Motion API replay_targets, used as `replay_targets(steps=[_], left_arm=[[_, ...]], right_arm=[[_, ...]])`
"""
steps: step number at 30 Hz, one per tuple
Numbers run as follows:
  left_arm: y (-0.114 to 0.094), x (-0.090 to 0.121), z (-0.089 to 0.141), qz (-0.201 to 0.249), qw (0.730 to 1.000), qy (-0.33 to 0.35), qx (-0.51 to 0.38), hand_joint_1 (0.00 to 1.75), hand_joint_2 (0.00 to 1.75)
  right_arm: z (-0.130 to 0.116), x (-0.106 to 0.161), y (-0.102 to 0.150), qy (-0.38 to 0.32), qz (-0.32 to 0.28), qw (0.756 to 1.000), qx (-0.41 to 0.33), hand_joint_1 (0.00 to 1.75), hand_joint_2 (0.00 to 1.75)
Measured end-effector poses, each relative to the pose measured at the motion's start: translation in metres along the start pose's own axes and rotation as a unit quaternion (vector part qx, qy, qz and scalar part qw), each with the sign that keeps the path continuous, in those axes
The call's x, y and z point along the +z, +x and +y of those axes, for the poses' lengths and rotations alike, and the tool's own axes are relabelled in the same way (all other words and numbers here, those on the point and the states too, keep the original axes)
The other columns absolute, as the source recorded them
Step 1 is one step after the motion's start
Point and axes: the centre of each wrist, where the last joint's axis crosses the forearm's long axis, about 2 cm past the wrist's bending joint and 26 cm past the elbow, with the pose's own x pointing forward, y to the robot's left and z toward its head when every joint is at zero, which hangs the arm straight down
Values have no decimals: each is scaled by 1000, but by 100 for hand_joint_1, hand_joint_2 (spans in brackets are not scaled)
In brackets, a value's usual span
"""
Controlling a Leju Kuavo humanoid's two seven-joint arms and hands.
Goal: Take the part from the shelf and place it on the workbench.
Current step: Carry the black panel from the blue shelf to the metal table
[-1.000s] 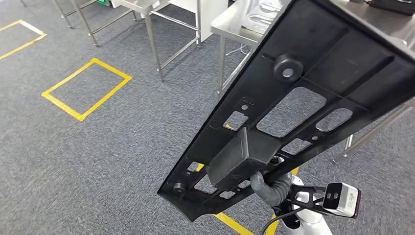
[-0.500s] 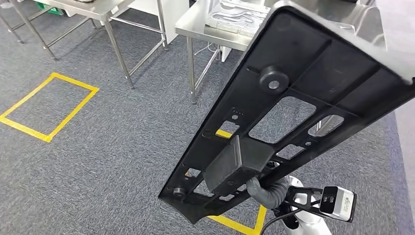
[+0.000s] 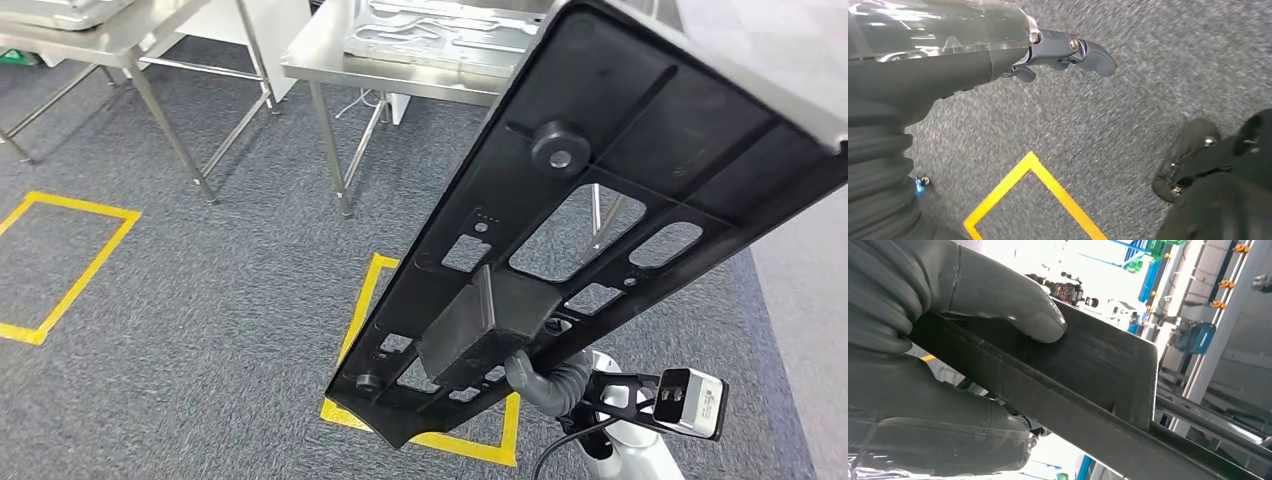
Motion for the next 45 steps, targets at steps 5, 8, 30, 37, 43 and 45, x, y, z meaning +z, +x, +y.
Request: replay_targets(steps=[5, 8, 30, 37, 43, 45], left_arm=[[0, 0, 1, 2, 1000, 1, 0, 0, 175], [0, 0, -1, 6, 1000, -4, 1, 0, 175], [-1, 1, -1, 3, 1000, -14, 19, 0, 175], [-3, 1, -1, 4, 1000, -16, 13, 0, 175], [-10, 5, -2, 11, 1000, -21, 2, 0, 175], [-10, 5, 0, 11, 1000, -17, 1, 0, 175]], right_arm=[[-2, -3, 1, -5, 4, 1000, 1, 175, 175], [-2, -2, 1, -7, 5, 1000, 0, 175, 175], [-4, -1, 5, -2, -1, 1000, 24, 175, 175], [-2, 0, 8, 0, -3, 1000, 24, 175, 175], [-2, 3, 8, -2, -3, 1000, 22, 175, 175], [-2, 3, 8, -2, -3, 1000, 23, 175, 175]])
